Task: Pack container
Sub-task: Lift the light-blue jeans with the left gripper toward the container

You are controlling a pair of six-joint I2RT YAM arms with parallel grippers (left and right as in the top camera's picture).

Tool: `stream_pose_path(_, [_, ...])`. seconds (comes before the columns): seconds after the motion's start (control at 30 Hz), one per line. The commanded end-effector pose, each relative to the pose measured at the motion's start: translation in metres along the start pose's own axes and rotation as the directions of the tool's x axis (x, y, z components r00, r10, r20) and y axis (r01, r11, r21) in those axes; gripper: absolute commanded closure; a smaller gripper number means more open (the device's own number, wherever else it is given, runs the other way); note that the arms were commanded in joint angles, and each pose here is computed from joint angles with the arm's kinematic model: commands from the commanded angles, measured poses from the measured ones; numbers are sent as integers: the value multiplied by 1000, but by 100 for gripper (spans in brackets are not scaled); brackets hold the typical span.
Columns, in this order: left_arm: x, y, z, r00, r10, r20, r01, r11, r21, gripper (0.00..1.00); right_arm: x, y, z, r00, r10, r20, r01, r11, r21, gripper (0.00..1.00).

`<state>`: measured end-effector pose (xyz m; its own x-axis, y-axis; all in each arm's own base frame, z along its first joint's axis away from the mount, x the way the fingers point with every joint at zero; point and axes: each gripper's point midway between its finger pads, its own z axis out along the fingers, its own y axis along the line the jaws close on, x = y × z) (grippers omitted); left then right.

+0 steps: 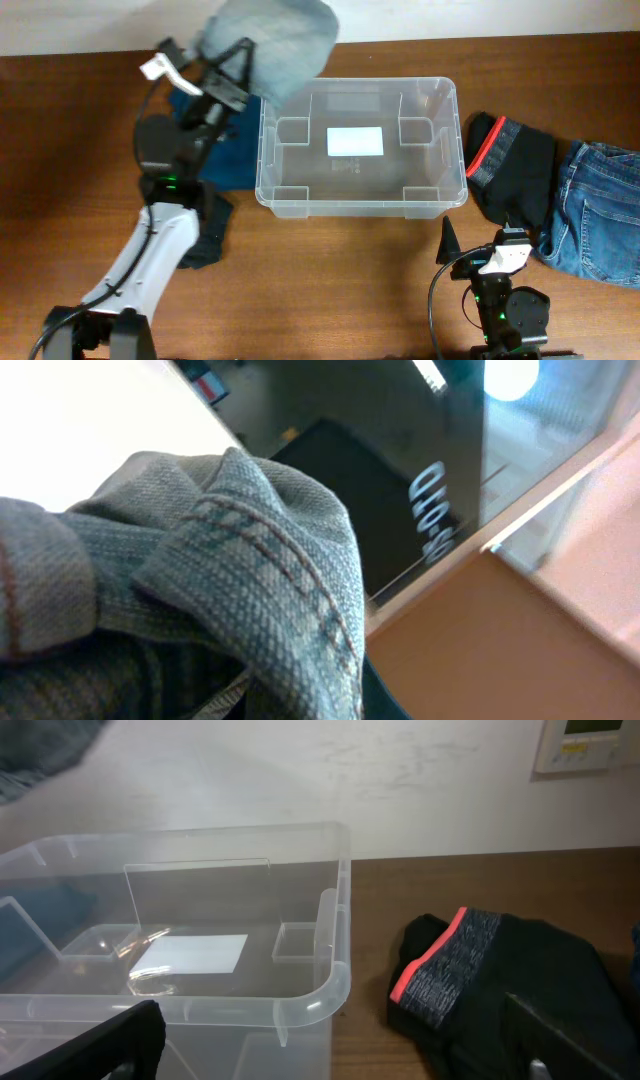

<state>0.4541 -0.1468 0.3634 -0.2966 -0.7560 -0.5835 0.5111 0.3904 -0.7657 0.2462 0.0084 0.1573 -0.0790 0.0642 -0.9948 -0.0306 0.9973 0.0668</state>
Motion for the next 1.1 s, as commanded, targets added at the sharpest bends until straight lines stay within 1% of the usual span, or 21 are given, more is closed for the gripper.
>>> stream_pose_path(0.0, [-5, -32, 10, 971, 218, 101, -214, 976, -43, 99, 2, 2, 0, 1000, -7, -4, 7, 1000, -12, 2])
stream_pose_path(0.13, [20, -19, 17, 966, 245, 78, -233, 962, -142, 99, 2, 2, 0, 1000, -7, -4, 7, 1000, -12, 2])
stream_pose_path(0.33, [61, -2, 27, 976, 219, -15, -219, 964, -149, 99, 2, 2, 0, 1000, -7, -4, 7, 1000, -12, 2])
stream_pose_path(0.47, [71, 13, 32, 976, 217, -27, -218, 963, -161, 99, 2, 2, 0, 1000, -7, -4, 7, 1000, -12, 2])
stream_pose_path(0.53, [73, 14, 34, 976, 218, -24, -219, 965, -145, 99, 2, 2, 0, 1000, -7, -4, 7, 1000, -12, 1])
stream_pose_path(0.6, [82, 12, 37, 965, 255, -55, -260, 960, -100, 99, 2, 2, 0, 1000, -7, -3, 7, 1000, -12, 2])
stream_pose_path(0.73, [103, 19, 38, 960, 245, -131, -255, 965, -61, 99, 2, 2, 0, 1000, -7, -4, 7, 1000, -12, 2])
stream_pose_path(0.83, [111, 27, 38, 959, 235, -161, -249, 965, -76, 99, 2, 2, 0, 1000, -7, -4, 7, 1000, -12, 2])
stream_pose_path(1.07, [144, 50, 29, 940, 178, -291, -232, 959, -162, 99, 2, 2, 0, 1000, -7, -4, 7, 1000, -12, 2])
